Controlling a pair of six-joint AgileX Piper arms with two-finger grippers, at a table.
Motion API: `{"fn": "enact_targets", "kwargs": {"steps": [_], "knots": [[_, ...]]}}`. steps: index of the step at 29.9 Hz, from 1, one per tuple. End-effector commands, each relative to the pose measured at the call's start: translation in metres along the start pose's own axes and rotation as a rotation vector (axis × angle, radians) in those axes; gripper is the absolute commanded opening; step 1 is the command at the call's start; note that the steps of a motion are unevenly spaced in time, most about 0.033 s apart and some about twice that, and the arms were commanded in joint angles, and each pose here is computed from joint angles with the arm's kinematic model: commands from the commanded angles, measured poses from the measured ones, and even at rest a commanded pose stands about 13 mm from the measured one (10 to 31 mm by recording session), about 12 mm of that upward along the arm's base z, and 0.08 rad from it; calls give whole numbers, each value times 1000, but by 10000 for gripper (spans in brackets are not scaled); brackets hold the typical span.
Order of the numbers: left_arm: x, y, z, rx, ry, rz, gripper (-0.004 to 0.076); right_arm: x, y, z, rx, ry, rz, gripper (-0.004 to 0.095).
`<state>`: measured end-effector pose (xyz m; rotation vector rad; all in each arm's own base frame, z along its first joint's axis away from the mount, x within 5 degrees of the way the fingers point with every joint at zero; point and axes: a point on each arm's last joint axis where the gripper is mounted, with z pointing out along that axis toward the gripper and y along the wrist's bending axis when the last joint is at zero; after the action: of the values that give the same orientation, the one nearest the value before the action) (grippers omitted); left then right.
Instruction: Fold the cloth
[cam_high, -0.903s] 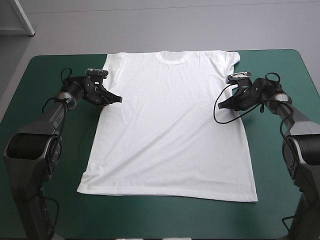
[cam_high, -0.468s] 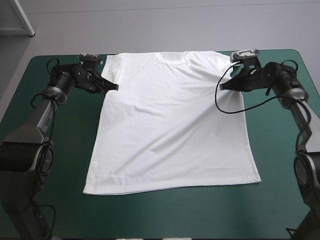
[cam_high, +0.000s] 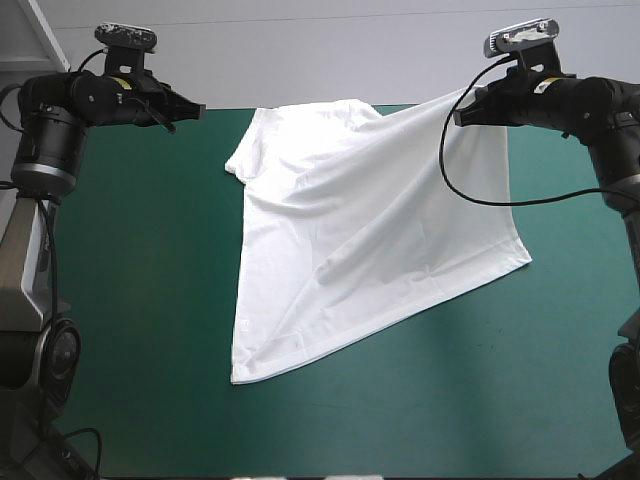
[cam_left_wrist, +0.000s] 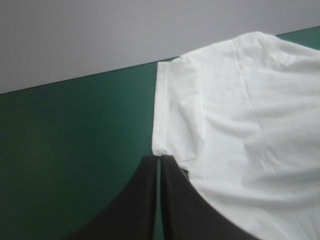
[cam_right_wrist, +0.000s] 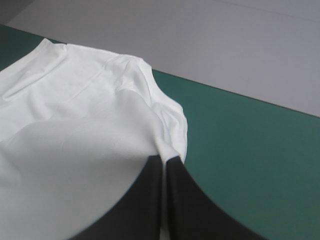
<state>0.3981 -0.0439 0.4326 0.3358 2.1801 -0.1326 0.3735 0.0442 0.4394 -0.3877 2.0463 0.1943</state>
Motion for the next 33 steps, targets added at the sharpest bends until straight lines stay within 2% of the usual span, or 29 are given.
{"fn": "enact_targets", "kwargs": {"steps": [1, 9, 15, 17, 21, 24, 33], "knots": [[-11, -8, -24, 50, -86, -7, 21, -13, 3, -16, 5, -62, -15, -18], [-10, -14, -18, 121, -84, -23, 21, -6, 0, 0, -5, -21, -7, -17], [9, -13, 16, 173, 78, -15, 34, -6, 0, 1, -2, -26, -8, -17], [18, -14, 34, 204, 141, -30, 96, -6, -1, 2, -2, -24, -8, -17], [33, -18, 70, 280, 222, -91, 319, -4, -2, 6, 2, -14, -11, -17], [45, -20, 93, 327, 276, -141, 425, -3, -2, 9, -1, -3, -9, -17], [67, -20, 129, 332, 371, -167, 419, -1, -3, 11, 9, 9, -21, -17]]}}
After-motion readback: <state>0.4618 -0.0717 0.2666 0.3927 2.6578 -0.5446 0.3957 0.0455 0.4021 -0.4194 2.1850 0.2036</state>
